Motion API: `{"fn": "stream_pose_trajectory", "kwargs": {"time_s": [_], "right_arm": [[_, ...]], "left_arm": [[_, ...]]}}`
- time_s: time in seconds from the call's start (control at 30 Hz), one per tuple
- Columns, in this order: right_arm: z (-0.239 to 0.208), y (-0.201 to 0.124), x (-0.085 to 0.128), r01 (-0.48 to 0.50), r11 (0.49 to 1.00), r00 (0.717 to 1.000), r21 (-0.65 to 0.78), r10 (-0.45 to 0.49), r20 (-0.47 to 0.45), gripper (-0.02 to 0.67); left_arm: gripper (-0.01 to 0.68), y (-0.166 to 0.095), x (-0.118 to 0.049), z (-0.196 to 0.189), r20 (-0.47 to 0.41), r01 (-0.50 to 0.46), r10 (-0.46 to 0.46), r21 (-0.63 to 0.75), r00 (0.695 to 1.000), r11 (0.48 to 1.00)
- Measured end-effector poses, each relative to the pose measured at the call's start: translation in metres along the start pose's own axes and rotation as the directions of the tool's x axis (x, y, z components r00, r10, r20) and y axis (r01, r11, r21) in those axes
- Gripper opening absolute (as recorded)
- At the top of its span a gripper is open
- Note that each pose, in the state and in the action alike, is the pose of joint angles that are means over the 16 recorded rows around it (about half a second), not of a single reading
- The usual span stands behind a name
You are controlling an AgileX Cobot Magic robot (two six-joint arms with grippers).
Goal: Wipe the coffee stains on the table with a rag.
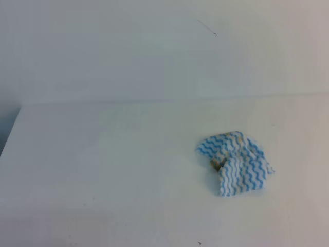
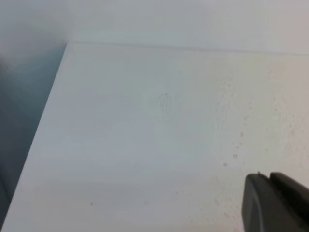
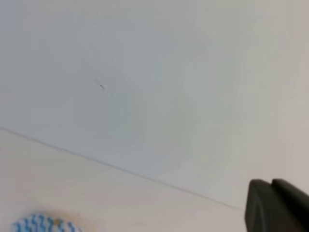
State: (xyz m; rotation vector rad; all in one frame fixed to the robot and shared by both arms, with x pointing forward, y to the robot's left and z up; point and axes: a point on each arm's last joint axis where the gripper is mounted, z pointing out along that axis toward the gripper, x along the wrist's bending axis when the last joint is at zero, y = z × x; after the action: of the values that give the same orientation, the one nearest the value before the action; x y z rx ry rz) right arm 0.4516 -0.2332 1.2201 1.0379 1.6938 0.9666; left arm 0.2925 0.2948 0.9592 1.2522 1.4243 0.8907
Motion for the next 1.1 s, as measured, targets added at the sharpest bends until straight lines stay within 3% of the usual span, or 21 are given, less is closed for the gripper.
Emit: {"fn": "stream_pose_trajectory", "kwargs": {"time_s": [0.37,0.77,1.1], "right_arm": [[-0.079,-0.083,-0.006,-0.092,0.995,0.990,-0.037,0.096,0.105,0.004],[-0.130,-0.176,0.009,-0.228,0.965,0.968,-0.131,0.239,0.073,0.002],[-0.136,-0.212,0.017,-0.273,0.951,0.958,-0.143,0.283,0.052,0.000]], "left_arm": [[-0.004,0.000,0.000,0.000,0.000,-0.002,0.002,0.002,1.000,1.000],[-0.004,0.000,0.000,0.000,0.000,-0.002,0.002,0.002,1.000,1.000],[-0.004,0.000,0.000,0.000,0.000,-0.002,0.002,0.002,1.000,1.000]]}}
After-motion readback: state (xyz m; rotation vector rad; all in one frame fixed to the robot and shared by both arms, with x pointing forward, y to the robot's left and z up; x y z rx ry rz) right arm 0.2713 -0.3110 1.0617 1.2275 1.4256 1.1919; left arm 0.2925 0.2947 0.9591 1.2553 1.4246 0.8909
